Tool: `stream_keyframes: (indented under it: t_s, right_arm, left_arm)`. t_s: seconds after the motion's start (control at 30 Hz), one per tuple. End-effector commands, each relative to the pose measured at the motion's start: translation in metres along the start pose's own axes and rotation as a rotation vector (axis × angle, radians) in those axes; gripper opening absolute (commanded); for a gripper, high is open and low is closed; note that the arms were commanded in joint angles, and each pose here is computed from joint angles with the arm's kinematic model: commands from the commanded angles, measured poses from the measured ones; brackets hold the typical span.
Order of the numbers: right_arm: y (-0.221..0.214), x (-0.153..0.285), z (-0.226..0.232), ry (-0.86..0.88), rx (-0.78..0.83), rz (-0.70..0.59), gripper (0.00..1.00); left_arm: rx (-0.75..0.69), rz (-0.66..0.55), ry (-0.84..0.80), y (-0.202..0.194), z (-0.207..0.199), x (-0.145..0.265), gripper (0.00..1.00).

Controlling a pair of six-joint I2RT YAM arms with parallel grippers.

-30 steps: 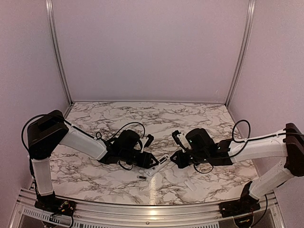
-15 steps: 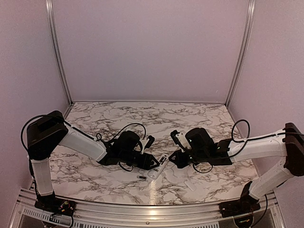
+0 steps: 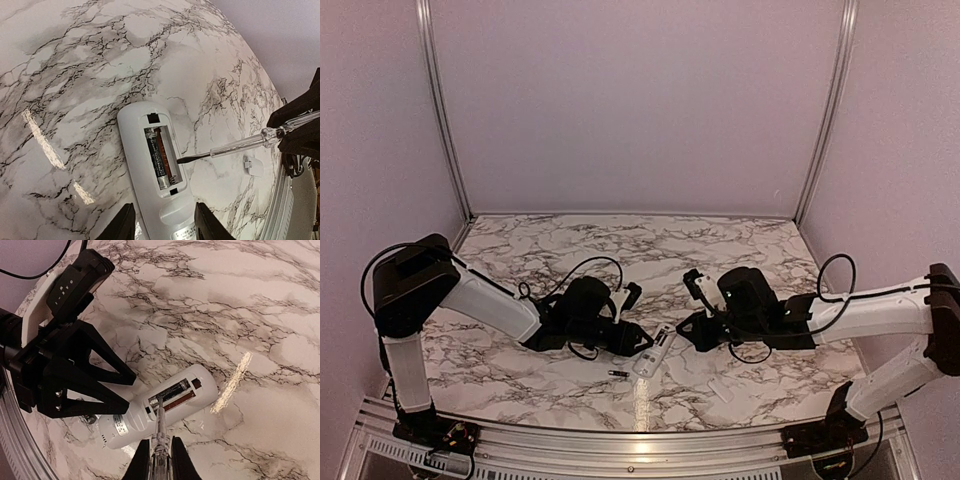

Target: Unload the batteries from the remote control

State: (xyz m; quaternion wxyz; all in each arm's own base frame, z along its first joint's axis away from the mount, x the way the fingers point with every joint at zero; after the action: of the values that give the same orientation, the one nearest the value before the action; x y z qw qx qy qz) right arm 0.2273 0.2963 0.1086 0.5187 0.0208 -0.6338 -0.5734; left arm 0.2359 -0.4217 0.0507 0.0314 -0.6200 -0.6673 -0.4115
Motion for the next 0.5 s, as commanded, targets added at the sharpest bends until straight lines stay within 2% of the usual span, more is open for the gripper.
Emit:
stream_keyframes:
  t_s: [0.0, 0.1, 0.2, 0.27, 0.37, 0.47]
  right_arm:
    - [0.0068, 0.0046, -0.0030, -0.008, -0.009, -0.035, 0.00]
    - [0.0082, 0.0055, -0.0036, -0.011, -0.013, -0.040, 0.00]
    - [0.0087, 0.0069, -0.0031, -0.010, -0.014, -0.045, 0.00]
    - [0.0083, 0.0073, -0.0032, -0.010, -0.014, -0.045, 0.00]
    - [0.0084, 0.0071, -0.0032, -0.009, -0.015, -0.048, 0.00]
    - [0.0084, 0.0054, -0.0033, -0.009, -0.011, -0.048, 0.00]
  left_arm:
    - [-0.036, -0.055, -0.031, 0.0118, -0.0133, 0.0095, 0.43]
    - [-0.046, -0.068, -0.025, 0.0133, -0.0133, 0.0137, 0.48]
    - [-0.057, -0.078, -0.024, 0.0137, -0.0129, 0.0158, 0.59]
    - [-0.062, -0.081, -0.027, 0.0144, -0.0136, 0.0159, 0.64]
    - [-0.062, -0.077, -0.025, 0.0136, -0.0125, 0.0137, 0.65]
    - [-0.056, -0.065, -0.025, 0.0123, -0.0115, 0.0099, 0.58]
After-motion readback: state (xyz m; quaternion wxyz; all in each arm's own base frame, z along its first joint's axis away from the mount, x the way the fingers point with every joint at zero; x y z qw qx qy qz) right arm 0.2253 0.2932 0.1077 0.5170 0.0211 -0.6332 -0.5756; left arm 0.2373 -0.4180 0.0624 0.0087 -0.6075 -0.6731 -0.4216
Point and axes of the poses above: each gripper's point midway between its finger pads, its own x axis back along the fingers, its own z axis along the line the jaws close on, y = z × x, the point moved 1 cm from there along x, back along the fingers, and after that the axes turned 10 degrees about x, right-handed, at the moved point
